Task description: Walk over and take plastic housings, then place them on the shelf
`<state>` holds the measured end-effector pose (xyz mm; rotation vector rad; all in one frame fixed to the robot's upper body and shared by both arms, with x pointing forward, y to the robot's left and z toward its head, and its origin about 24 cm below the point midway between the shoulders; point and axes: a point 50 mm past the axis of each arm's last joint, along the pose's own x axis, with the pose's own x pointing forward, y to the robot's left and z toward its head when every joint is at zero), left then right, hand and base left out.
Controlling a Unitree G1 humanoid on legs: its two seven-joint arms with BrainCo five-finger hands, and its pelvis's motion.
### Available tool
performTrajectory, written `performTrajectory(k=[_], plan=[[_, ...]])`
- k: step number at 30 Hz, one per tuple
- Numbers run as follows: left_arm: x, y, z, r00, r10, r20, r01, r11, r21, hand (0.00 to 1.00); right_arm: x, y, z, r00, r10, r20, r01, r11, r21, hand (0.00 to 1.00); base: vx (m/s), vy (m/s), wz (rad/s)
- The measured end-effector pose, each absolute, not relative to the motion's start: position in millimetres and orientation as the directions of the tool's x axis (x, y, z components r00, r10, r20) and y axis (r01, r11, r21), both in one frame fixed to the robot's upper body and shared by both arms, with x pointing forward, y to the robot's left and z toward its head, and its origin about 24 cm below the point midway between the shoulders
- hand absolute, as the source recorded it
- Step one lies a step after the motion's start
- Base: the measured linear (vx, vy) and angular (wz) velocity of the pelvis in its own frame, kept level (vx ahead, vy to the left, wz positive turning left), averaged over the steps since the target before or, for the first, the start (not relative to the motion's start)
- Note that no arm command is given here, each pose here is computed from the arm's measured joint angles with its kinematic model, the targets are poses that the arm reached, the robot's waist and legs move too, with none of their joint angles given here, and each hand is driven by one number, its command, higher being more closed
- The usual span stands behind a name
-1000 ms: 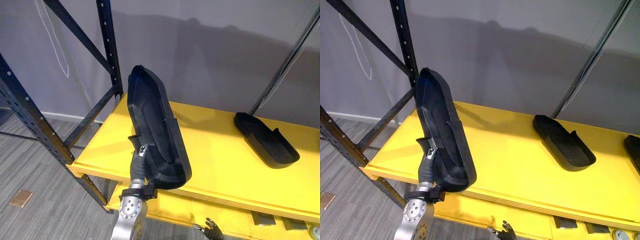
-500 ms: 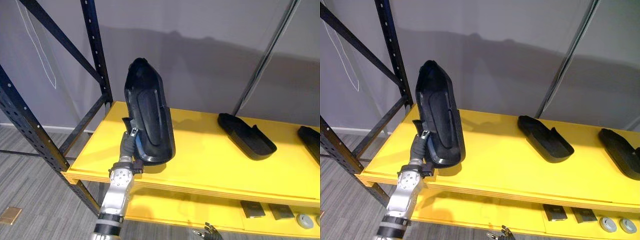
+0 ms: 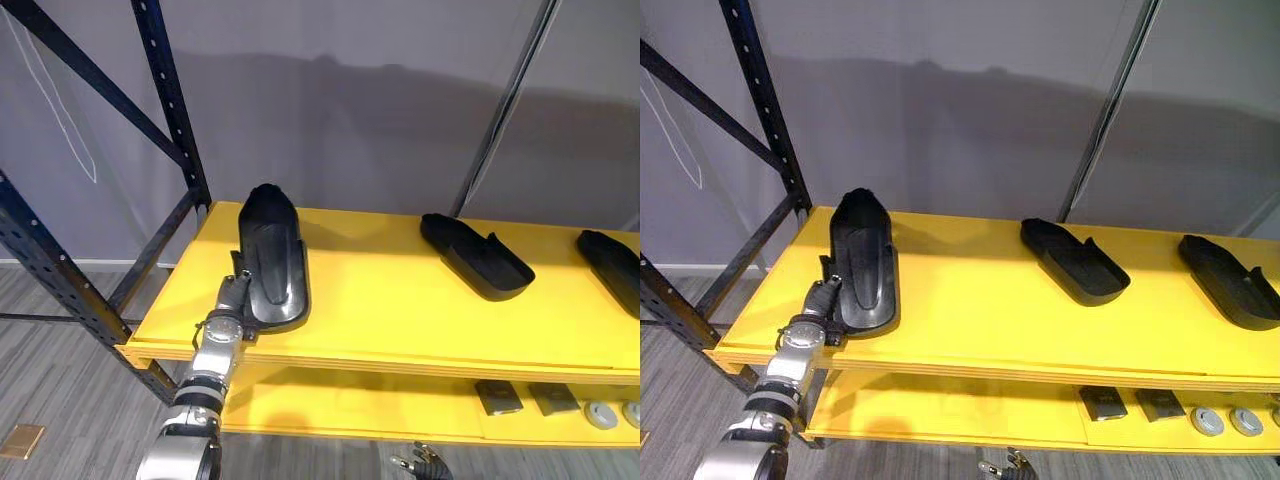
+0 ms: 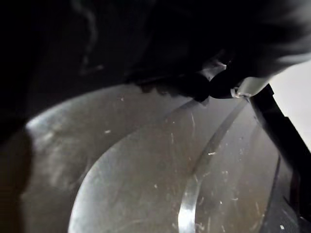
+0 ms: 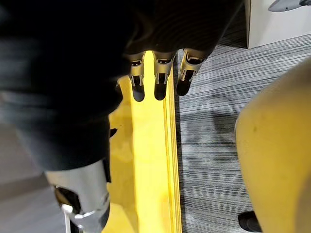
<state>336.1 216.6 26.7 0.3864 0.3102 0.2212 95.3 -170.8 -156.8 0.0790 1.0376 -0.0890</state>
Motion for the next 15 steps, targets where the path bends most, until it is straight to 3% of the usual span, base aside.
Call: performTrajectory(k=[15], plan=[[361, 214, 53, 0.950, 0.217, -0.226, -0.100, 0.894, 0.437, 0.00, 106, -172, -155, 0.520, -0.025, -0.854, 0.096, 0.995, 0.030, 0.00, 0.01, 0.006, -0.02]])
